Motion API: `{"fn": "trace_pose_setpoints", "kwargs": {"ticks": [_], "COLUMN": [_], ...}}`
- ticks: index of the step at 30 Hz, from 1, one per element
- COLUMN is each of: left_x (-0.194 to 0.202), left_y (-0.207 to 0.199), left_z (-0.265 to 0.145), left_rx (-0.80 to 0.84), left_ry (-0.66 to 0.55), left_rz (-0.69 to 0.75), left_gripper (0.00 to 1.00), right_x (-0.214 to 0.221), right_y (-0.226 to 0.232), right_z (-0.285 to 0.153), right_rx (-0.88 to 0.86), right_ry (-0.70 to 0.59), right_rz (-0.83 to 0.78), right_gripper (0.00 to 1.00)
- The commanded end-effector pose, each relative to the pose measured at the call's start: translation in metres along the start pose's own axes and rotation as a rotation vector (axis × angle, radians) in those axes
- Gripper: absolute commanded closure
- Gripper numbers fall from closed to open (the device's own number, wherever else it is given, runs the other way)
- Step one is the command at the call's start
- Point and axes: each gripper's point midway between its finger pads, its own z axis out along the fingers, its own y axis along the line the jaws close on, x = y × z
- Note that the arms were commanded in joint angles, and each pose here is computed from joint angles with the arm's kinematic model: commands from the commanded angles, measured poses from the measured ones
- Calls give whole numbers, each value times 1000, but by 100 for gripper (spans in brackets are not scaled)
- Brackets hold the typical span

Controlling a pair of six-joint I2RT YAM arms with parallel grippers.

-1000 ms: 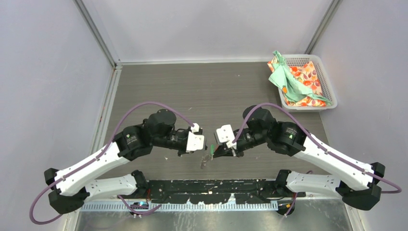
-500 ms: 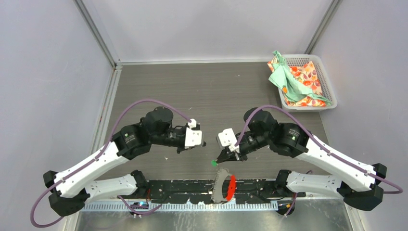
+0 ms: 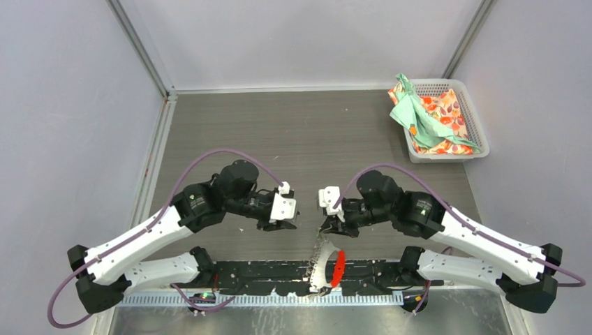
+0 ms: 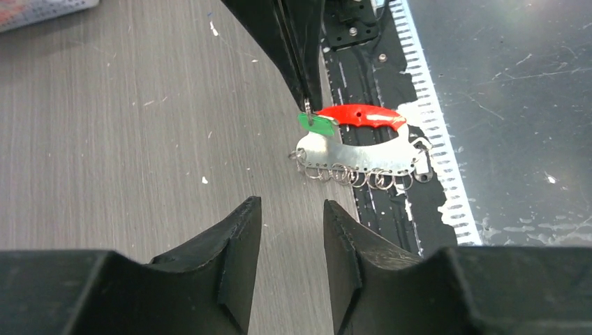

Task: Put the keys on the keyring

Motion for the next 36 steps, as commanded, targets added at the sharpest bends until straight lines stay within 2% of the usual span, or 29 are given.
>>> {"fn": "trace_pose_setpoints", "kwargs": {"ticks": [1,4,8,11,13,14,15,16,17,19,22,24,27,29,31,33,36], "left_x": [-2,16,31,36,35,36,35,35,34,31,28,25,18,16,16,18,24], "left_y": [20,36,44,43,43,44,45,45,45,46,49,49,60,67,75,81,85], "left_z": [-1,-3,-6,-7,-9,-9,-10,-11,-13,-17,-25,-32,-42,-48,-56,-63,-71], "left_rx": [-55,-81,-54,-43,-45,-50,-57,-60,-64,-81,-121,-137,-205,-245,-303,-352,-397], "left_ry": [-23,9,47,69,69,73,76,80,82,87,93,90,92,107,126,149,183], "left_rz": [-36,-122,-183,-165,-154,-153,-152,-155,-154,-158,-169,-164,-150,-161,-194,-231,-259], "left_gripper": [59,51,29,26,25,24,24,22,20,19,17,17,15,15,14,12,11], "right_x": [35,78,129,146,149,150,152,153,153,148,128,115,115,113,122,137,149], "right_y": [-50,-91,-135,-158,-166,-168,-168,-168,-167,-163,-147,-137,-134,-131,-125,-108,-70], "right_z": [7,8,3,-5,-3,-1,3,4,4,1,3,5,4,9,8,13,38], "right_rx": [328,563,776,893,925,927,926,923,921,918,837,795,780,701,734,781,745], "right_ry": [9,67,110,191,203,213,232,240,242,216,109,39,5,-28,19,141,277], "right_rz": [200,325,568,600,654,682,706,723,733,737,786,902,1120,1181,1180,1119,1064], "right_gripper": [99,99,92,89,81,72,48,8,1,0,0,0,0,0,0,3,22]}}
